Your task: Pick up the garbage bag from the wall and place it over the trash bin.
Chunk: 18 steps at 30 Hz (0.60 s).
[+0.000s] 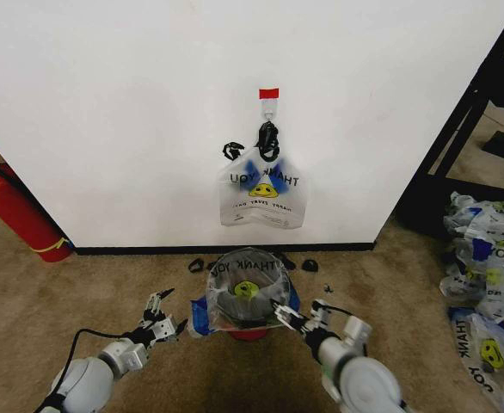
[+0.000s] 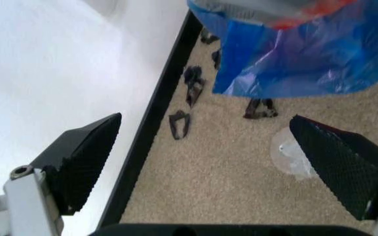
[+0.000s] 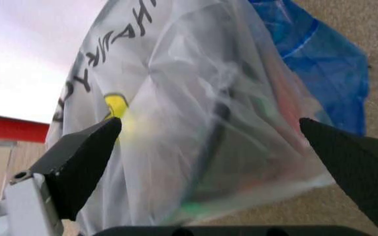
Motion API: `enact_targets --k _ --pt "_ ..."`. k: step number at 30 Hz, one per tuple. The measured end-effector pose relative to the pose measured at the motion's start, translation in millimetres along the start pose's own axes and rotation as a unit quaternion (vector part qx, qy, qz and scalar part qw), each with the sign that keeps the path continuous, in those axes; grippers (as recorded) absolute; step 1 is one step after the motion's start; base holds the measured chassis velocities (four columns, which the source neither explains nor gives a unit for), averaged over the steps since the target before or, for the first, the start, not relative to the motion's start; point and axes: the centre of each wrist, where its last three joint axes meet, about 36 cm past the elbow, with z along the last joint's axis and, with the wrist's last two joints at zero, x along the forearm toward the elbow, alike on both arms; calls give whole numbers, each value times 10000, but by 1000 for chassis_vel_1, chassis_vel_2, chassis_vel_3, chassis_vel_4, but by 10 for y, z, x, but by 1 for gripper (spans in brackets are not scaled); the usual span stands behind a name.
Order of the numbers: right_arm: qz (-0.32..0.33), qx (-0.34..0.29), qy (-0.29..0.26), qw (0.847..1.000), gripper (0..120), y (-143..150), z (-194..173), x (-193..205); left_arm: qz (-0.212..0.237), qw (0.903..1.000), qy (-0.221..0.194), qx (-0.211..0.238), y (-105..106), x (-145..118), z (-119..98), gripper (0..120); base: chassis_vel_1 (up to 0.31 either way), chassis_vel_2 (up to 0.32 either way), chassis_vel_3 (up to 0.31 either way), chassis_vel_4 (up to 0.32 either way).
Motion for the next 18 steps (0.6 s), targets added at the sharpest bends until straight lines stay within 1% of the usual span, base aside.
enact_targets --k 2,6,7,10,11,14,15,16,18 --pt "20 -80 16 10000 98 52 -33 -120 -21 10000 -12 -2 -24 13 12 100 0 0 0 0" --pt "100 -207 149 9996 82 125 -141 -279 -220 9998 -8 -29 -53 39 87 100 0 0 0 0" --pt "100 -207 149 9996 82 125 -141 -279 -220 9998 -8 -29 -53 39 87 100 0 0 0 0" --pt "147 -179 372 9990 71 140 -163 -308 -425 9991 -21 -2 -99 32 90 100 0 0 0 0" --pt "182 -146 433 9988 65 132 -167 -310 -455 9990 -31 10 -111 24 84 100 0 0 0 0" --pt "333 -39 541 9980 54 55 -203 -375 -465 9989 -48 35 -135 6 81 100 0 0 0 0" --pt "333 -39 541 9980 54 55 -203 -375 -465 9989 -48 35 -135 6 81 100 0 0 0 0" --pt "390 0 572 9976 48 20 -225 -417 -455 9989 -50 41 -147 3 85 100 0 0 0 0" --pt "488 66 577 9971 41 -33 -261 -501 -448 9990 -54 40 -165 -1 93 100 0 0 0 0"
